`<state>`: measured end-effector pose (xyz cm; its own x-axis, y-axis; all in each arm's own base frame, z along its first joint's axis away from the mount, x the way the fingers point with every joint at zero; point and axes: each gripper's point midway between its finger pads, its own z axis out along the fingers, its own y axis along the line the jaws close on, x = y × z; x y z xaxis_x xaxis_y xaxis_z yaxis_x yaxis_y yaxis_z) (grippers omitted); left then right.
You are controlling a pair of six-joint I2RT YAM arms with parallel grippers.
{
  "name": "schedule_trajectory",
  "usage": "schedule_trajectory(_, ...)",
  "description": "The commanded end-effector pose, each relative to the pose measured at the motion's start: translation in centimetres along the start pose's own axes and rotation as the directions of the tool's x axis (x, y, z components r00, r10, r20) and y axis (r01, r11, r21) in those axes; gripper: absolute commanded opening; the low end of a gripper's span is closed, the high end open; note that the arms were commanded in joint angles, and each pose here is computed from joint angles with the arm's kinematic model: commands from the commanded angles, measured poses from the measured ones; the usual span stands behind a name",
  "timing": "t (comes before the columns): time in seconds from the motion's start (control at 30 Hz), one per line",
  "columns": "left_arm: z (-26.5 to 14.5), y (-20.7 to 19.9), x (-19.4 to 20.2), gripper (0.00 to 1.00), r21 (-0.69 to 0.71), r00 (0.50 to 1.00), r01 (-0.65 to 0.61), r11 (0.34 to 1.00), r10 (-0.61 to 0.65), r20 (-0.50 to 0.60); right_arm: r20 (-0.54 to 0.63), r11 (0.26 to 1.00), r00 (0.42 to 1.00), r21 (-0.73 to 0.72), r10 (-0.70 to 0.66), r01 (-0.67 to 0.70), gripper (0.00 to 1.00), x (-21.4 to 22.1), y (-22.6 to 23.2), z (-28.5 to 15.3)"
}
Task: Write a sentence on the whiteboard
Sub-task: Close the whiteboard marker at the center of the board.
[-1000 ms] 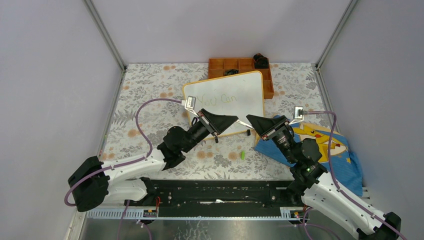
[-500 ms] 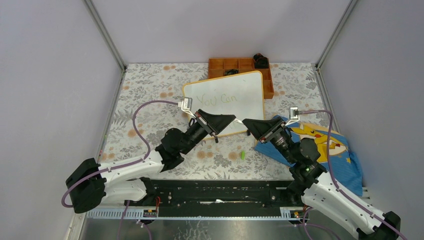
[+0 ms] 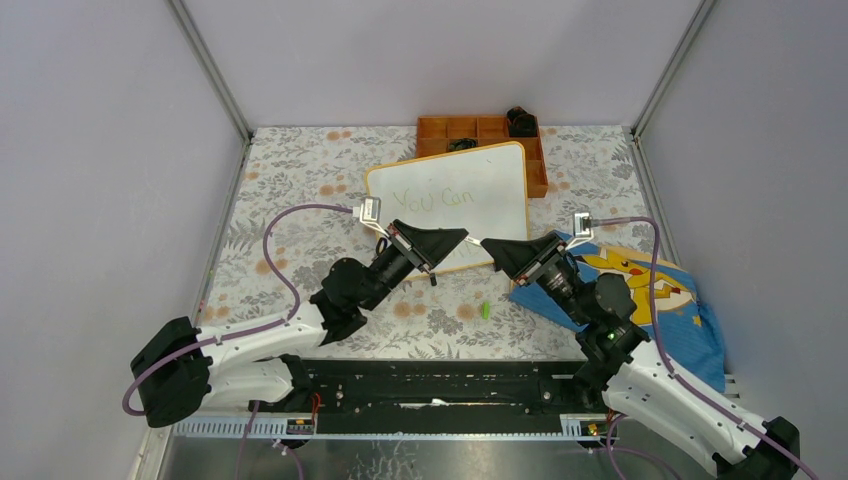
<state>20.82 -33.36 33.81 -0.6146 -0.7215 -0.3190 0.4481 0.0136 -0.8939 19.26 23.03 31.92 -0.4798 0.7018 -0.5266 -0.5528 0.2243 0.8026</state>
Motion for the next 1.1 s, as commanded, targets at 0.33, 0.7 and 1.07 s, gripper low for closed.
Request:
schedule_trajectory(0.33,-0.5,0.0,-0.4,0.78,-0.028,0.999,-0.045,0.999,0.045,0.014,0.036,0.996,0.995,0.018,-0.091,0.091,0.0,-1.7,1.0,-1.1)
schedule_trajectory(0.7,-6.7,11.3,-2.9,0.99,-0.644,0.951,-0.287,0.709,0.291,-0.103,-0.076,0.716,0.883,0.555,-0.463,0.423,0.0,-6.2,-7.2,-8.9)
schedule_trajectory(1.07,-10.6,14.1,0.8,0.99,-0.559,0.883,-0.464,0.688,0.305,-0.358,-0.14,0.613,0.851,0.636,-0.506,0.469,0.0,-6.0,-10.2,-11.0)
